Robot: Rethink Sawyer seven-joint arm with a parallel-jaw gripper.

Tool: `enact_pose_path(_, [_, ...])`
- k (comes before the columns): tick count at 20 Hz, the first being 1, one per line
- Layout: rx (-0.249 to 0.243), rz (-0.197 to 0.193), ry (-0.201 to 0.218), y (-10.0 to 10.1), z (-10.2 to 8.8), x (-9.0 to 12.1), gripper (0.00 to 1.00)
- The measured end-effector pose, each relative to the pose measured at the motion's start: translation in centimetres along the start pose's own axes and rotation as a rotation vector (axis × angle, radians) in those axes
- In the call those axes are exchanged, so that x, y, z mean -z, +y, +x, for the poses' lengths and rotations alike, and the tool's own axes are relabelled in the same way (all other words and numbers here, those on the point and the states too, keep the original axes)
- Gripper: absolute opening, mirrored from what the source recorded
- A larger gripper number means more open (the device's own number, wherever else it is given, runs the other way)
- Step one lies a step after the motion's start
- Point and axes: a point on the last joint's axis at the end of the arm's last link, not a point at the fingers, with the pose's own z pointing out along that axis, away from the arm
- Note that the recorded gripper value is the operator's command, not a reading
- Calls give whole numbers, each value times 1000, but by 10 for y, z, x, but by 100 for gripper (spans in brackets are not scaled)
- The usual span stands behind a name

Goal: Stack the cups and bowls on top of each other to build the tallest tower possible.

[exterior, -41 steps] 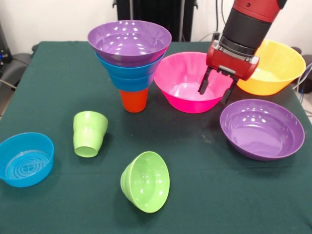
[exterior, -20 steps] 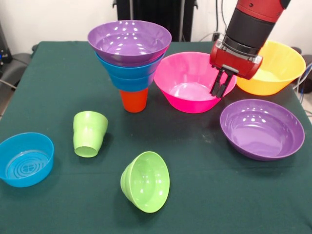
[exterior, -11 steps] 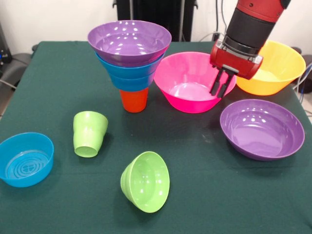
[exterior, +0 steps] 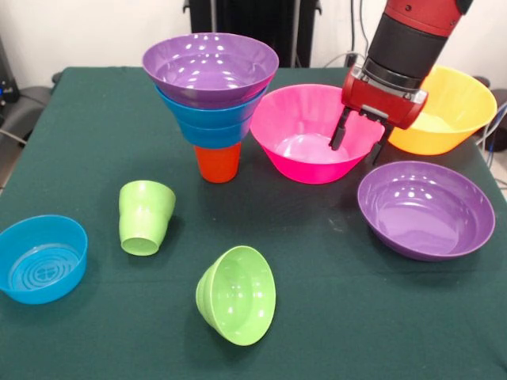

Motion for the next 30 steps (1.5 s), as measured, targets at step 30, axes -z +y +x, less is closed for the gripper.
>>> enact_pose_path(30, [-40, 11, 81, 6, 34, -28, 100])
